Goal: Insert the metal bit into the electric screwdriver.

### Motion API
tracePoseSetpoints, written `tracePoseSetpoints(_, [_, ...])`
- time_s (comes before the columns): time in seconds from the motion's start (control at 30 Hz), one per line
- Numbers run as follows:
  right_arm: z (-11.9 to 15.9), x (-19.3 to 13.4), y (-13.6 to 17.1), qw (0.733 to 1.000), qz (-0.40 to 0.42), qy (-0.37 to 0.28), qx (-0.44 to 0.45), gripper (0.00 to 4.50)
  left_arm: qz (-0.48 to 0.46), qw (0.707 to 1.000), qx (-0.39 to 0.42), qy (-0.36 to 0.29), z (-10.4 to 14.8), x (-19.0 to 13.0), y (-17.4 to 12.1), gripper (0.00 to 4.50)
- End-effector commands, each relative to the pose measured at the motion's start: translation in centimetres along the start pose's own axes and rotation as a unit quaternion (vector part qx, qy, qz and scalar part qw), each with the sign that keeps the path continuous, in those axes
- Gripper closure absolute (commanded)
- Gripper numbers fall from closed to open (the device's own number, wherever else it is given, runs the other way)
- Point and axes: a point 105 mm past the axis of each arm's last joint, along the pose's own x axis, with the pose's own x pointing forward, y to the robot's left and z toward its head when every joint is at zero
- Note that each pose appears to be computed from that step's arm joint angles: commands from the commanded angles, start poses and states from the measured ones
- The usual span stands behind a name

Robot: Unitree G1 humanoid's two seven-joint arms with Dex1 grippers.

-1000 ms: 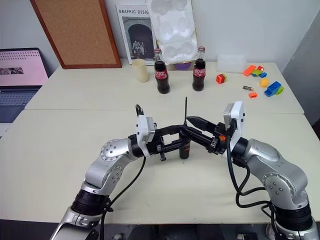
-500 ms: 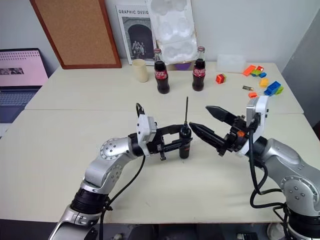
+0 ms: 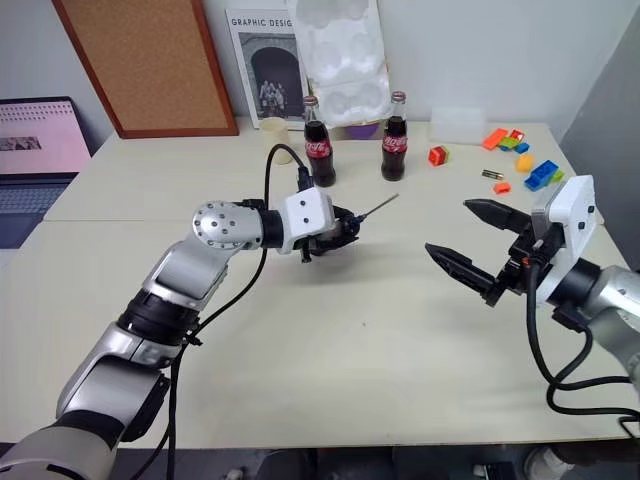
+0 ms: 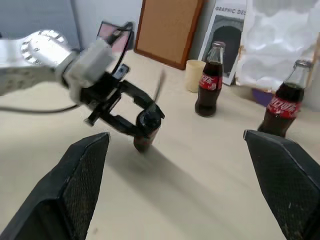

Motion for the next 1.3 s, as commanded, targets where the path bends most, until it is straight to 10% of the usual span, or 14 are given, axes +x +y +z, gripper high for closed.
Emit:
tracePoseSetpoints(0.03, [0.6,-0.7,0.7,0.995,0.026,0.056,-0.084,0.0,-0.059,0.995,0.053,0.06,-2.7,2.1,-1.7,2.86])
tracePoseSetpoints(0.5, [-3.8,-1.5,1.5,0.974,0.044,0.2,-0.102,0.0,-0.199,0.973,0.09,0.079,-3.7,5.9,-6.7,2.86])
tracePoseSetpoints(0.53, [-3.9,-1.5,1.5,0.974,0.046,0.198,-0.1,0.0,-0.204,0.971,0.094,0.083,-3.8,5.9,-6.8,2.16])
tracePoseSetpoints(0.9, [-4.1,-1.2,1.8,0.976,0.059,0.194,-0.079,0.0,-0.225,0.969,0.072,0.078,-3.9,5.6,-7.5,0.12])
tracePoseSetpoints(1.3, [-4.4,-1.8,0.7,0.976,0.043,0.192,-0.09,0.0,-0.083,0.991,-0.088,-0.057,-0.6,-2.9,-0.1,0.05])
